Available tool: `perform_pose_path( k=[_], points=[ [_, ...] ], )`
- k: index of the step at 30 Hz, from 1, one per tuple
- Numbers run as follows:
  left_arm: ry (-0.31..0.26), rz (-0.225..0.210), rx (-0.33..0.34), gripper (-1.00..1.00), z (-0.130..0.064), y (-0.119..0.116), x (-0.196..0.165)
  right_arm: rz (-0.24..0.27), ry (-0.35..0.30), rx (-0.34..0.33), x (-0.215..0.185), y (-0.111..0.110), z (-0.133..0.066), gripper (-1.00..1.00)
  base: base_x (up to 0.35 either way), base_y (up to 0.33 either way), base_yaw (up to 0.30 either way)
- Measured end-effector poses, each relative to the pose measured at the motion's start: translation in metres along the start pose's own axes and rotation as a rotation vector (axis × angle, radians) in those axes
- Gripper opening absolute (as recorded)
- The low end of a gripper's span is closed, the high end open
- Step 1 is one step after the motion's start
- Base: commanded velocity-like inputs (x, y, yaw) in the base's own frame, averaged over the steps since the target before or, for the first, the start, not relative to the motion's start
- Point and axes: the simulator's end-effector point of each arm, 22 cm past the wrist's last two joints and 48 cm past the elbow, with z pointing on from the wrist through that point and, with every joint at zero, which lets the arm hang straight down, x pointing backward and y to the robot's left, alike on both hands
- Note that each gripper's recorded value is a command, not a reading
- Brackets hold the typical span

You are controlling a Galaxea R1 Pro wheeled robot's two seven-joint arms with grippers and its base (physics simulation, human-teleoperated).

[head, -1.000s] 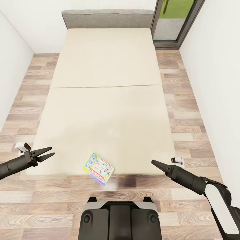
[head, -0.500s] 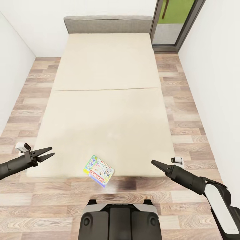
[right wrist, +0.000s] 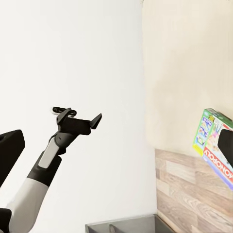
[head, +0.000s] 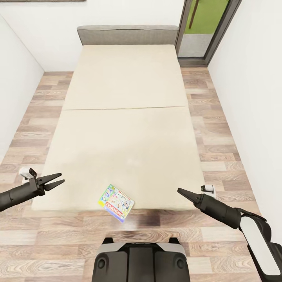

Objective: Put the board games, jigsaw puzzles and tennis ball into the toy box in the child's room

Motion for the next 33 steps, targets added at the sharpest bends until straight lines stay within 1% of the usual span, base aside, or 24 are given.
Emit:
perform_pose_path(
  k=[10, 33],
  points=[
    [-0.005, 0.012, 0.009, 1.00, -0.001, -0.008, -0.003, -0.013, -0.003, 0.005, -0.002, 0.005, 0.000, 1.00, 0.000, 0.000, 0.000],
    [-0.018, 0.046, 0.022, 1.00, -0.004, -0.026, -0.008, -0.044, -0.013, -0.010, -0.009, 0.022, -0.002, 1.00, 0.000, 0.000, 0.000]
  ],
)
